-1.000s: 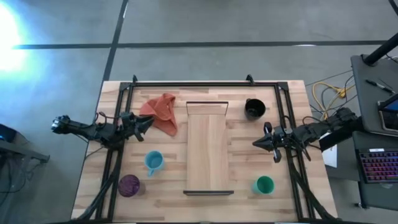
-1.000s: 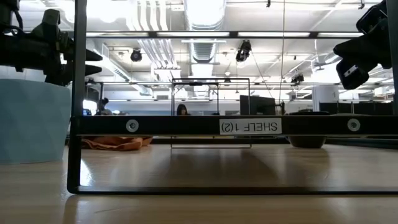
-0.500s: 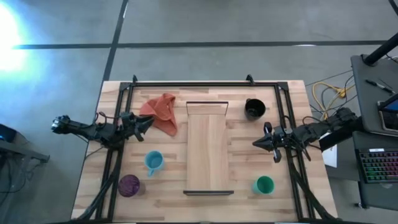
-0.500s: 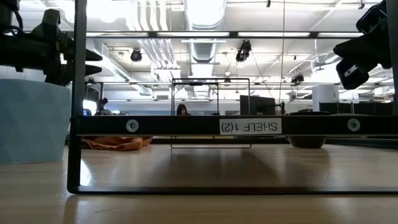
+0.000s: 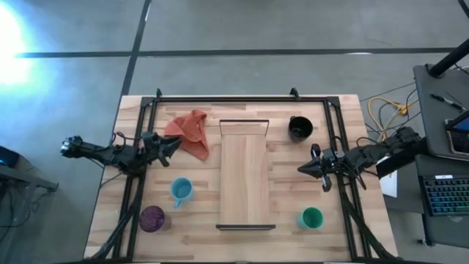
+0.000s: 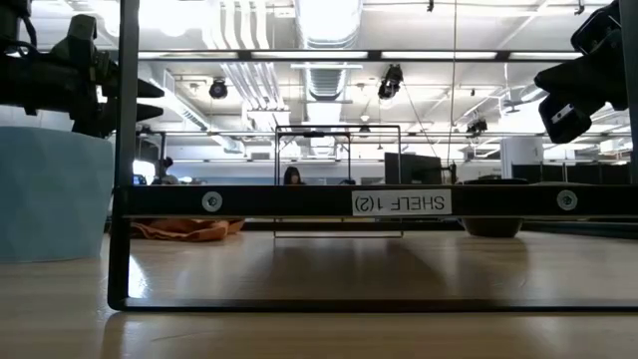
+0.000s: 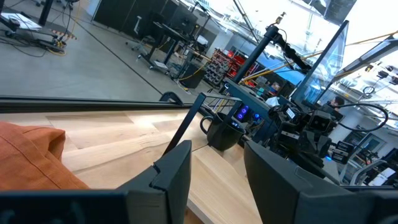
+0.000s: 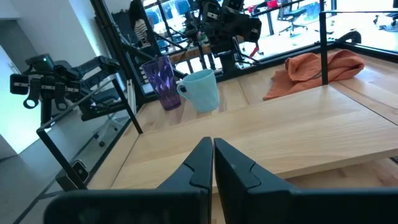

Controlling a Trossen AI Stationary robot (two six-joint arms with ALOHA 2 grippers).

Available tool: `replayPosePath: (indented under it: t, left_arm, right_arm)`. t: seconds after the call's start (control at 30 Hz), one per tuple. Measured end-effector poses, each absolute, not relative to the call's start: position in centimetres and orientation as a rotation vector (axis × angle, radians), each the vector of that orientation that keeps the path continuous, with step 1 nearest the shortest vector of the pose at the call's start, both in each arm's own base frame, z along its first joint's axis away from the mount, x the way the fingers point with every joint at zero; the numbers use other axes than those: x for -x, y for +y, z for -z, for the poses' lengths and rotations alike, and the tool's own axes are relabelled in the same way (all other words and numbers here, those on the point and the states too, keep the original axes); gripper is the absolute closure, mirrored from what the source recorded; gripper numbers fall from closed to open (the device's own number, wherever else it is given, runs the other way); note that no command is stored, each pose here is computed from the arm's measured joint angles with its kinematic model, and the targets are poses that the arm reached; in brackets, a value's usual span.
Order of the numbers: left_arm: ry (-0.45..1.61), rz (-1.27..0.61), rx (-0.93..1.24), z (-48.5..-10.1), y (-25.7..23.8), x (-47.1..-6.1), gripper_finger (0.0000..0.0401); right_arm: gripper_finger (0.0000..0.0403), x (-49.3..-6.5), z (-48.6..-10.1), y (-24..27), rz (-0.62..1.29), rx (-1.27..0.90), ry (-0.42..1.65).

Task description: Stack small to large cups/mugs on shelf

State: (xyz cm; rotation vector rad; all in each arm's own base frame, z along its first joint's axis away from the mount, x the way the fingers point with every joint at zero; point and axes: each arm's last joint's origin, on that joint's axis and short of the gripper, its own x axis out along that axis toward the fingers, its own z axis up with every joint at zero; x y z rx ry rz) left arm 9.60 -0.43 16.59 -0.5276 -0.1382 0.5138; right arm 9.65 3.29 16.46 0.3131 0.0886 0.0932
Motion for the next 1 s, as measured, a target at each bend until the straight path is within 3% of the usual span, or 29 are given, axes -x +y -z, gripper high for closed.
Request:
replayPosePath:
  t: [0.4, 0.53, 0.7, 0.87, 1.0]
  left_arm:
    - [-0.138, -0.514, 0.527, -16.6, -0.4, -9.6, 0.0266]
    - [-0.139, -0.514, 0.528, -16.6, -0.4, -9.6, 0.0266]
    - [-0.138, -0.514, 0.527, -16.6, -0.4, -9.6, 0.0266]
    - [-0.139, -0.514, 0.528, -16.6, -0.4, -9.6, 0.0266]
    - [-0.138, -0.514, 0.528, -16.6, -0.4, -9.6, 0.0266]
  right_arm:
    - [0.0394, -9.7, -16.6, 3.2, -0.078, -0.303, 0.069]
    - [0.0394, -9.7, -16.9, 2.7, 0.088, -0.31, 0.018]
    - [0.0394, -9.6, -17.5, 2.2, 0.264, -0.451, -0.091]
    - [0.0394, -9.3, -19.4, 2.1, 0.202, -0.726, -0.288]
    - [0.0394, -8.8, -21.1, 1.9, 0.133, -0.766, -0.443]
